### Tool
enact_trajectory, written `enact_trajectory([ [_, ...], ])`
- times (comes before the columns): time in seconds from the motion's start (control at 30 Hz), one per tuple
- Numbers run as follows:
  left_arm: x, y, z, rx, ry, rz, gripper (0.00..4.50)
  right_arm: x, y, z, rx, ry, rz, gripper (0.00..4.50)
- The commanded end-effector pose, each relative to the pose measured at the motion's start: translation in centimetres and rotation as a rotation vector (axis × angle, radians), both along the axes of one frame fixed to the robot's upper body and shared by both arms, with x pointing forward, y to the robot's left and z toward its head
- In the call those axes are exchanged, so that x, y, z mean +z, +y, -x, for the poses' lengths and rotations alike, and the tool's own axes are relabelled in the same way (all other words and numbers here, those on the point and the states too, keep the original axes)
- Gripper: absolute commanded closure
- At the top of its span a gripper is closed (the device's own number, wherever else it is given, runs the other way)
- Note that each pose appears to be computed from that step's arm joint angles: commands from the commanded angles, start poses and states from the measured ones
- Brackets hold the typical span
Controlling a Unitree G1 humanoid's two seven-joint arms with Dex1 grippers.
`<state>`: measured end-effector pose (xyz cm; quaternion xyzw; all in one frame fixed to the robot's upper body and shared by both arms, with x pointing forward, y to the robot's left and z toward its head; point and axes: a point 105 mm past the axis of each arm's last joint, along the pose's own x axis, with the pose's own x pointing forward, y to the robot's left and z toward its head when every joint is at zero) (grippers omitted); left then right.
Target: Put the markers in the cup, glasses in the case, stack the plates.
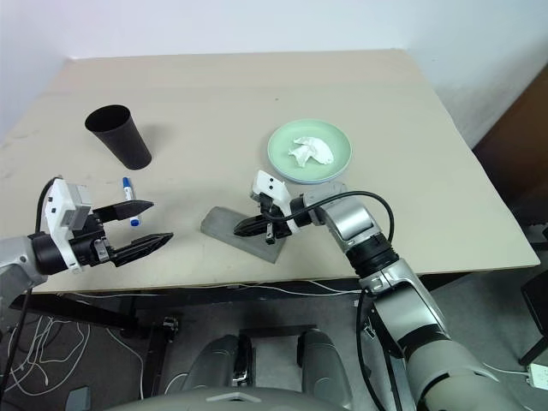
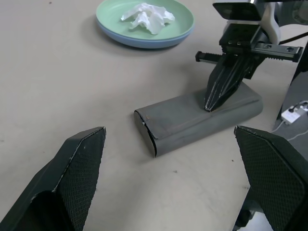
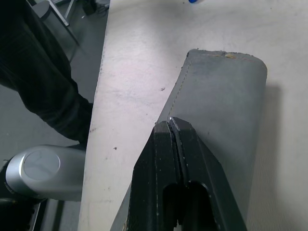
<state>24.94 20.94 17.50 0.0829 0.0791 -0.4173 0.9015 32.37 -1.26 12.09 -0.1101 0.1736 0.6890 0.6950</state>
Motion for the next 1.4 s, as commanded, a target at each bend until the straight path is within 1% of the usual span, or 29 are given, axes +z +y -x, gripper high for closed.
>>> enact_trajectory([
  [0.03, 0.6, -0.1, 0.0, -0.012, -0.035, -0.022, 0.00, 0.7, 0.4, -0.1, 0.011, -0.028, -0.007, 4.47],
  [0.13, 0.4, -0.2, -0.2, -0.007, -0.044, -0.018, 0.00, 0.6, 0.4, -0.3, -0.003, -0.030, -0.003, 4.47],
  [0.33, 0.1, -0.5, -0.2, -0.008, -0.044, -0.014, 0.00, -1.0, 0.1, -0.1, -0.007, -0.038, 0.049, 4.47],
  [0.4, -0.2, -0.3, -0.3, 0.000, -0.039, -0.032, 0.00, -0.9, 0.2, -0.2, -0.013, -0.037, 0.044, 4.47],
  [0.6, 0.0, 0.0, -0.5, 0.016, -0.047, -0.021, 0.00, 1.4, 0.3, -1.1, -0.042, -0.020, -0.036, 4.47],
  [0.8, 0.1, 0.0, -0.5, 0.027, -0.054, -0.015, 0.00, 1.9, 0.2, -1.2, -0.029, -0.029, -0.049, 4.47],
  [0.83, 0.2, 0.0, -0.5, 0.032, -0.058, -0.009, 0.00, 2.4, 0.2, -1.2, -0.030, -0.026, -0.070, 4.47],
  [1.0, 0.7, 0.5, -0.9, 0.070, -0.087, 0.016, 0.00, 6.8, -0.1, -1.3, -0.018, 0.042, -0.247, 4.47],
  [1.07, 1.1, 1.1, -1.3, 0.115, -0.118, 0.032, 0.00, 8.1, -0.5, -1.8, -0.035, 0.031, -0.294, 4.47],
  [1.23, 1.8, 2.7, -2.2, 0.252, -0.176, 0.073, 0.00, 8.6, -1.3, -2.7, -0.085, 0.011, -0.303, 4.47],
  [1.4, 1.8, 5.1, -3.0, 0.431, -0.176, 0.091, 0.00, 8.5, -1.5, -3.1, -0.120, -0.031, -0.281, 4.47],
])
